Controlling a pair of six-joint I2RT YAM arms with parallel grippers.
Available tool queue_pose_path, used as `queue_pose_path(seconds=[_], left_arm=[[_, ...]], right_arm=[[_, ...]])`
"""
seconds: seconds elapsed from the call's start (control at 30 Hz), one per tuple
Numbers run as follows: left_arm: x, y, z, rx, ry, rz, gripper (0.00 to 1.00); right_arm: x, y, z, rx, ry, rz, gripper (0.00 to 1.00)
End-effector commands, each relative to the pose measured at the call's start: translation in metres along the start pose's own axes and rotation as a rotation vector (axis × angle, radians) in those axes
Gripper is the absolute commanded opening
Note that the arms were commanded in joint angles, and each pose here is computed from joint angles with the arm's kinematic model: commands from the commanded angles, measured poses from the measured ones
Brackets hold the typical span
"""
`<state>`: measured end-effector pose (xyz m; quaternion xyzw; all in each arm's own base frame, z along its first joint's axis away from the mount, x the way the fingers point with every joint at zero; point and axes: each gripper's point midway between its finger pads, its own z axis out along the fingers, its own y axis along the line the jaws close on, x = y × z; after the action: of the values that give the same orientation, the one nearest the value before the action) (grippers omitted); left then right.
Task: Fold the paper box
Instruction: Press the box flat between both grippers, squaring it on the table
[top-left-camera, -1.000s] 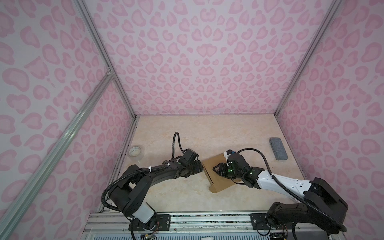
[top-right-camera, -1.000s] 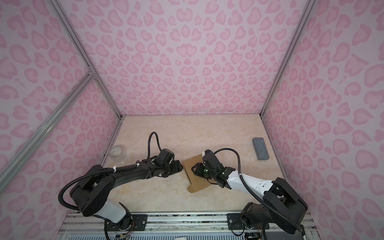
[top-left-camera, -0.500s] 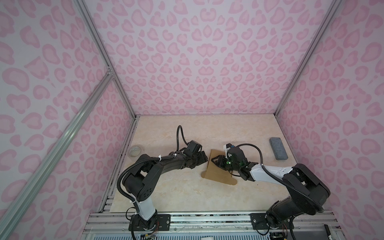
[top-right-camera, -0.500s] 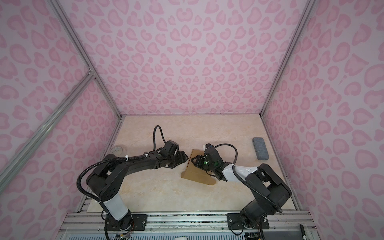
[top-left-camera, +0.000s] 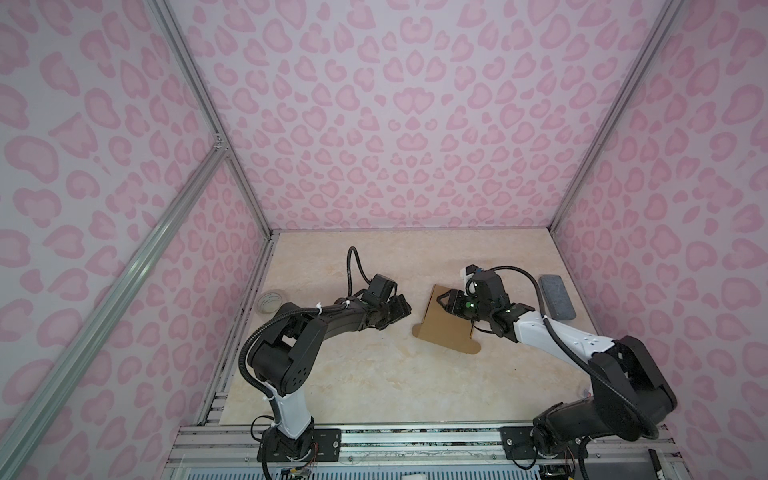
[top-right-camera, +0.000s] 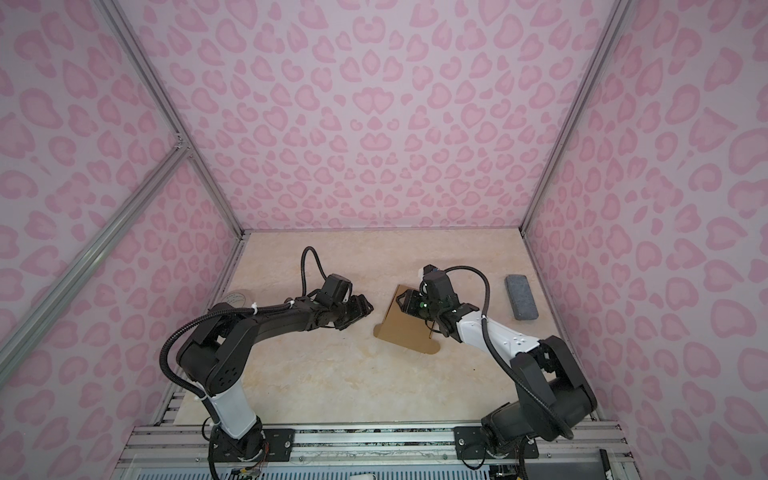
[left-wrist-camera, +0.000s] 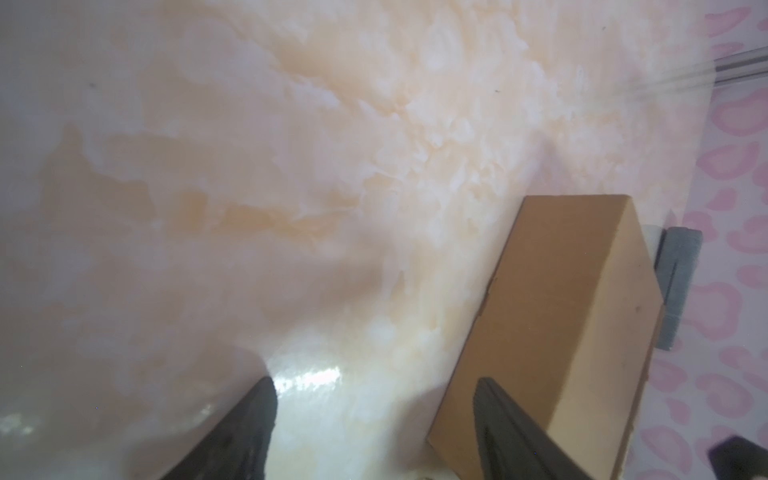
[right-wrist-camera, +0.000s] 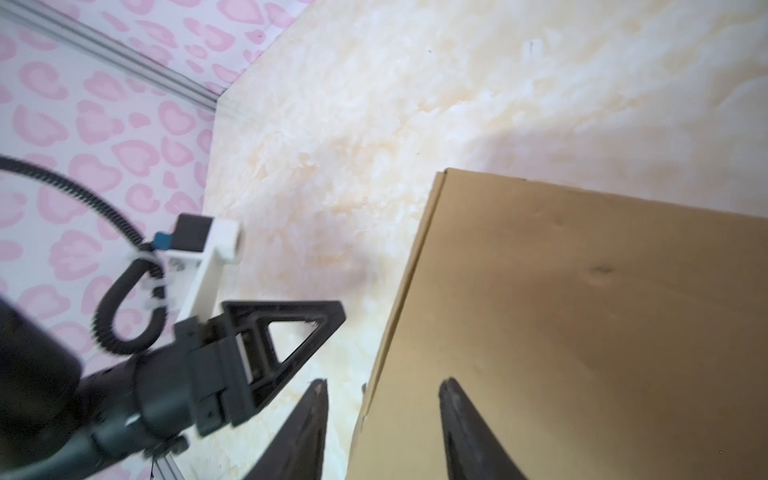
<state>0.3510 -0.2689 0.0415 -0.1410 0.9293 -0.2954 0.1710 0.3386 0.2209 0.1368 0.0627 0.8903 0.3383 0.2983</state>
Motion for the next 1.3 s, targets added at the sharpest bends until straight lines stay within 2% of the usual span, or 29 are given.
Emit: queue_pose_path(seconds=[0.0,0.17,0.37,0.8,1.03,1.27], left_arm=[[0.003,-0.025,-0.008,0.118,0.023,0.032,0.78],[0.014,-0.038,-0.009,0.16,0.061,0.064,0.78],[0.021,-0.058,-0.012,0.2,0.066,0.138,0.78],[0.046,-0.08,-0.005,0.251,0.138,0.198,0.77],[0.058,-0.077,-0.004,0.245,0.156,0.199,0.77],[0.071,-0.077,-0.003,0.247,0.173,0.195,0.77]], right_arm=[[0.021,-0.022,-0.022,0.112,0.05,-0.038,0.49],[0.05,-0.045,-0.046,0.171,0.082,-0.01,0.53],[0.06,-0.064,-0.058,0.189,0.029,0.021,0.55],[0.069,-0.086,-0.06,0.211,0.024,0.081,0.56],[0.07,-0.084,-0.057,0.19,0.032,0.084,0.56],[0.078,-0.096,-0.056,0.233,0.065,0.082,0.56]])
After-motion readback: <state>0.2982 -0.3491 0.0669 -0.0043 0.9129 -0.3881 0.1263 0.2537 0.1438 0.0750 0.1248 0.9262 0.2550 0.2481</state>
